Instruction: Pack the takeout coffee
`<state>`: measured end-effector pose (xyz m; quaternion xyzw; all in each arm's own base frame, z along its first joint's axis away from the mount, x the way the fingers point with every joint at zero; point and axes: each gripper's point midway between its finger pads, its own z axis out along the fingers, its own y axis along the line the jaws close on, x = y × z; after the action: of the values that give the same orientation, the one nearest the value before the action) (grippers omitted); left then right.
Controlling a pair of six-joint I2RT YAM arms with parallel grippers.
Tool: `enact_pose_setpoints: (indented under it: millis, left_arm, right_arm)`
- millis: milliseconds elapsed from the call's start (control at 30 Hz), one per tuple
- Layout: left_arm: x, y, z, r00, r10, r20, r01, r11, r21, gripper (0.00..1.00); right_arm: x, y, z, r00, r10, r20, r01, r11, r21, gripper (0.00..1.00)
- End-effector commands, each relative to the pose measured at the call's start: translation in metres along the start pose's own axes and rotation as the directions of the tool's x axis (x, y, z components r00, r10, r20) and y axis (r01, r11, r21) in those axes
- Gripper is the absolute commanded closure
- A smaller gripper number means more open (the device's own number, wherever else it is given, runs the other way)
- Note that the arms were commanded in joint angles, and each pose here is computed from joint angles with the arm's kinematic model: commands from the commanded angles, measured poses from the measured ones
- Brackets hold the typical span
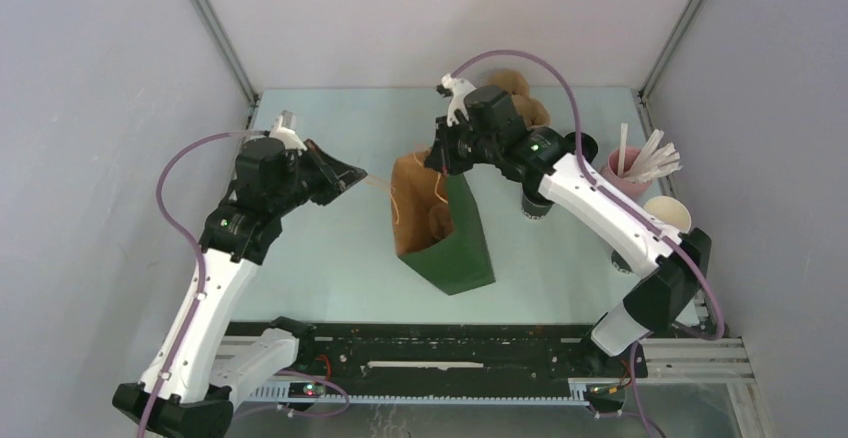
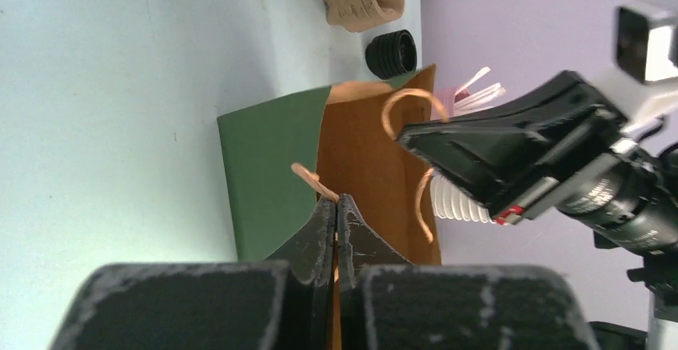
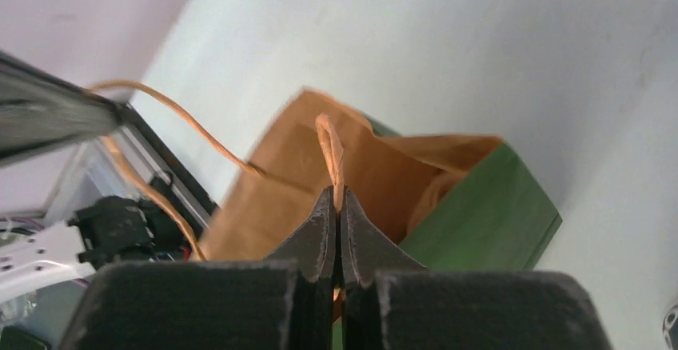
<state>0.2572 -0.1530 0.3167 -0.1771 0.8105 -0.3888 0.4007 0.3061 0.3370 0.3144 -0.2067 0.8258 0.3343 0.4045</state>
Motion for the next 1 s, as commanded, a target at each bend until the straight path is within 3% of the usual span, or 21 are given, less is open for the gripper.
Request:
enact_pose_setpoints:
  millis: [0, 167, 433, 767, 867, 967]
  left_arm:
    - [-0.019, -0.02, -0.013, 0.994, 0.089, 0.068, -0.093, 0.994, 0.054, 1.0]
    - [-0.031, -0.028, -0.028, 0.984, 0.141, 0.106, -0.145, 0.989, 0.03, 1.0]
    - [-0.033, -0.029, -0.039, 0.978, 0.176, 0.109, -0.179, 0.984, 0.016, 1.0]
    - [-0.035, -0.039, -0.037, 0.978, 0.187, 0.095, -0.192, 0.98, 0.046, 1.0]
    - [-0.032, -0.038, -0.032, 0.979, 0.187, 0.077, -0.192, 0.98, 0.056, 1.0]
    - [-0.027, -0.034, -0.026, 0.981, 0.189, 0.051, -0.192, 0.979, 0.06, 1.0]
  right_arm:
    - [-0.029, 0.013, -0.028, 0.995, -0.013, 0.097, 0.016, 1.0, -0.026, 1.0]
    - [-0.048, 0.027, -0.035, 0.991, -0.054, 0.126, 0.058, 0.998, -0.03, 1.0]
    - [-0.041, 0.039, -0.047, 0.994, -0.028, 0.104, 0.03, 0.999, -0.012, 1.0]
    - [-0.044, 0.012, -0.06, 0.994, 0.009, 0.109, -0.019, 0.996, 0.089, 0.98]
    - [-0.044, 0.004, -0.064, 0.994, 0.01, 0.106, -0.021, 0.994, 0.109, 0.87]
    - [-0.043, 0.001, -0.07, 0.996, 0.007, 0.087, -0.017, 0.992, 0.123, 0.62]
